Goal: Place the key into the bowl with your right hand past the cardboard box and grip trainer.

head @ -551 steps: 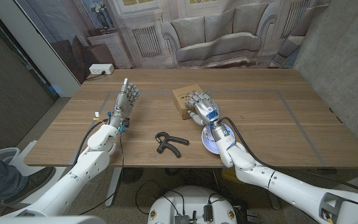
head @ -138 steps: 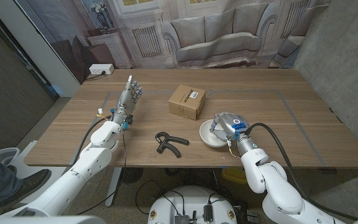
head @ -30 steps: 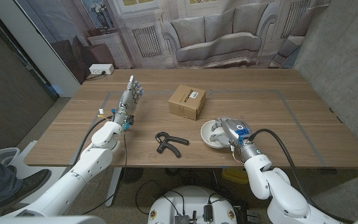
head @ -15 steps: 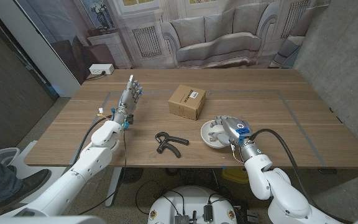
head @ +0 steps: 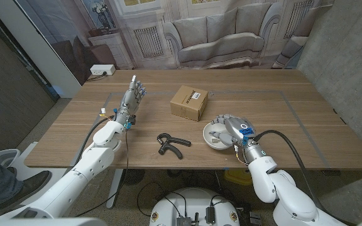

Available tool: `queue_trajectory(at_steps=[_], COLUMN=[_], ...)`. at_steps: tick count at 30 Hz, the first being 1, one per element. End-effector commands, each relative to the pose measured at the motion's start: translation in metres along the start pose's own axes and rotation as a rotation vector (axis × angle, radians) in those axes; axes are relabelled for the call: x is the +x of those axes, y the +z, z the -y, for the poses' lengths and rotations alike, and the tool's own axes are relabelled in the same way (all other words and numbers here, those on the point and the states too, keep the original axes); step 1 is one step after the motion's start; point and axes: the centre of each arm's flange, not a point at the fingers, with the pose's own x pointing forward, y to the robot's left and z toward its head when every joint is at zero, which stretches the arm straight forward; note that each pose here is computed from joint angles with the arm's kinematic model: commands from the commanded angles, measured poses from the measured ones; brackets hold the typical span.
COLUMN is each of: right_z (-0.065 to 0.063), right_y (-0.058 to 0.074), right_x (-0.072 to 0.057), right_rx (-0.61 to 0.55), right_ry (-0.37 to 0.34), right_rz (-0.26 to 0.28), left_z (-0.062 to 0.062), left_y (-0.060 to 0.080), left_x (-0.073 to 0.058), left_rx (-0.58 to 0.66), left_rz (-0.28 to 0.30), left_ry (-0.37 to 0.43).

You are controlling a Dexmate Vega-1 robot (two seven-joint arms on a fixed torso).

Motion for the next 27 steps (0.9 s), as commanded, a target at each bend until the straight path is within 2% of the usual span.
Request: queue_trajectory(at_steps=[1, 14, 21, 27], right_z=[0.007, 0.017, 0.022, 0.026], right_y=[0.004, 0.008, 0.011, 0.013], right_x=[-0.003, -0.005, -0.008, -0.01], right_rx=[0.015, -0.009, -0.021, -0.023], right_ry=[-0.041, -0.093, -0.132, -0.133], right_rz=[0.021, 0.042, 0.05, 0.043], left_z=[-0.002, 0.001, 0.005, 0.007], left_y=[0.001, 0.003, 0.011, 0.011], left_x=[-0.003, -0.005, -0.007, -0.003], left_rx=[-0.001, 0.0, 0.015, 0.01], left_rz=[0.0, -0.001, 0.008, 0.004], left_ry=[-0.001, -0.012, -0.024, -0.035])
